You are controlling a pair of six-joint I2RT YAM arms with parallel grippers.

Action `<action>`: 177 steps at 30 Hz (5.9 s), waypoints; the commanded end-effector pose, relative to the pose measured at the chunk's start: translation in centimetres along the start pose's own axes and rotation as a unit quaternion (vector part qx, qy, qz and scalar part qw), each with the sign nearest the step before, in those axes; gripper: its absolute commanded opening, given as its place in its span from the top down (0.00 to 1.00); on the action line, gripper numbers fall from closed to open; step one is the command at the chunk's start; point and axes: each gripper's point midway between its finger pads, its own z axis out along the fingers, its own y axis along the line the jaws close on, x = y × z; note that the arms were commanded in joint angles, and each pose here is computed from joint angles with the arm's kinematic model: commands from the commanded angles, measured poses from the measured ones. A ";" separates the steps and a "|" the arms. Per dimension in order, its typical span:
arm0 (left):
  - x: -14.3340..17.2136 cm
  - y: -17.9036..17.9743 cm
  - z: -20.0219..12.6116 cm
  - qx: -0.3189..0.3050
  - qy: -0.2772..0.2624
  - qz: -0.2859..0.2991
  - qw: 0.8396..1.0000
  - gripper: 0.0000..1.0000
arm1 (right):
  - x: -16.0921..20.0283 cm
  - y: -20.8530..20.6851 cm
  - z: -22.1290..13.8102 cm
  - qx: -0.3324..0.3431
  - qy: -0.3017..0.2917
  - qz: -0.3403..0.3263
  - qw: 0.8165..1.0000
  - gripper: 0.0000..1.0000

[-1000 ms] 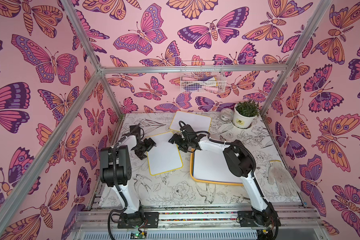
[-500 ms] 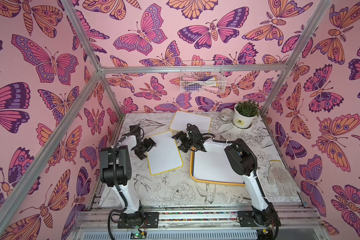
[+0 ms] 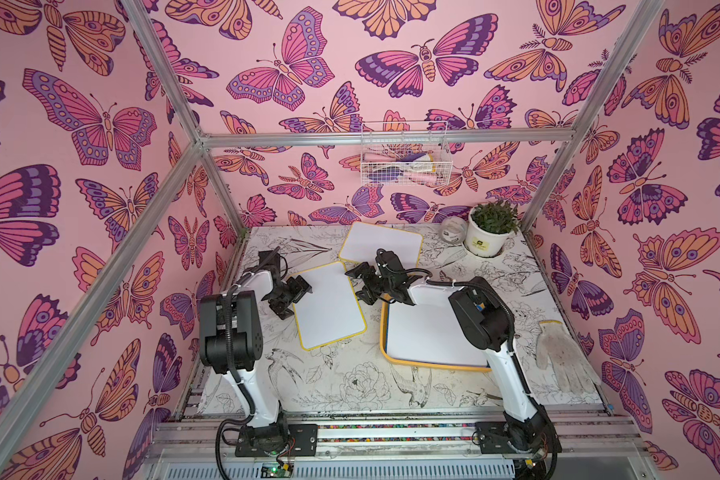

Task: Put the whiteboard into the storage box
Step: Pick up the whiteboard at the center of the board, then move the storage box to the center of the board.

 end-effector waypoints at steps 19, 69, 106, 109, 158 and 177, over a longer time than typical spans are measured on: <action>2.7 1.7 2.7 -0.012 0.066 -0.024 0.997 0.06 | 3.9 -7.1 0.0 0.290 -0.043 -0.440 0.849 0.08; 3.6 -0.2 3.7 -0.006 0.097 0.037 0.995 0.07 | 7.6 2.2 -1.6 -0.080 -0.052 -0.050 0.994 0.11; 1.8 0.9 2.1 0.002 0.072 -0.002 0.997 0.07 | 8.1 8.1 -5.1 -0.153 -0.114 -0.137 0.972 0.68; 1.7 1.0 2.1 0.002 0.071 -0.004 0.997 0.07 | 8.0 7.7 -5.1 -0.144 -0.114 -0.138 0.973 0.77; 8.1 -10.8 -9.3 0.047 -0.134 0.333 0.932 0.13 | 4.2 13.0 -32.9 -0.035 -0.386 -0.328 0.861 1.00; 19.9 -13.7 0.2 -0.056 -0.069 0.457 0.885 0.19 | 0.2 3.2 -49.6 0.033 -0.484 -0.243 0.840 1.00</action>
